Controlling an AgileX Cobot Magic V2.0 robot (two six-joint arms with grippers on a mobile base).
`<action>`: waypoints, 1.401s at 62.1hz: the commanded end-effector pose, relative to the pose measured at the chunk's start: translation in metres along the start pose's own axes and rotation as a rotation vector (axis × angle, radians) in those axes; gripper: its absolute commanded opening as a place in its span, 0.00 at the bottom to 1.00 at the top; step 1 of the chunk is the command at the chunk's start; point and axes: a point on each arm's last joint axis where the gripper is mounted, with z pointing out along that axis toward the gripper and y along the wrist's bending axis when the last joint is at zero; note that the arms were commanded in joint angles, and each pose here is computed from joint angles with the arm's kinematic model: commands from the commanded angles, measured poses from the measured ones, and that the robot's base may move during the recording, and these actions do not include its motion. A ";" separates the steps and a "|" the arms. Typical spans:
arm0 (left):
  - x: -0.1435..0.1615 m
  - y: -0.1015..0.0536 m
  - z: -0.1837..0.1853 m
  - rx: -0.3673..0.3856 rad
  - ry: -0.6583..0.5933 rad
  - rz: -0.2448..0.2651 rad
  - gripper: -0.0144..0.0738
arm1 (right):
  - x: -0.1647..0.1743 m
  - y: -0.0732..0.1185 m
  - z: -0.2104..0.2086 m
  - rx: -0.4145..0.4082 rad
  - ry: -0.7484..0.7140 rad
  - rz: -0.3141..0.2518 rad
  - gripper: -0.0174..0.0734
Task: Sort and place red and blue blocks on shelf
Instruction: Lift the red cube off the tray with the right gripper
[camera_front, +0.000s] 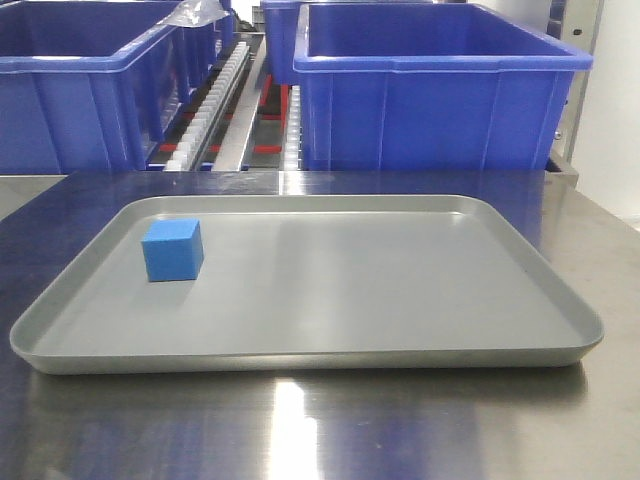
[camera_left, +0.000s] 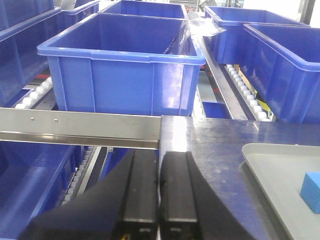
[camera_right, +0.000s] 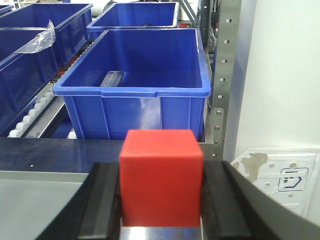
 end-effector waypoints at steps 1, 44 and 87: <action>0.001 0.000 -0.001 0.006 -0.076 -0.008 0.30 | -0.016 0.000 -0.001 0.008 -0.107 -0.011 0.59; -0.003 0.000 -0.001 0.007 -0.089 -0.001 0.30 | -0.016 0.000 -0.001 0.008 -0.107 -0.011 0.59; -0.101 -0.008 0.051 0.001 -0.013 -0.008 0.30 | -0.016 0.000 -0.001 0.008 -0.107 -0.011 0.59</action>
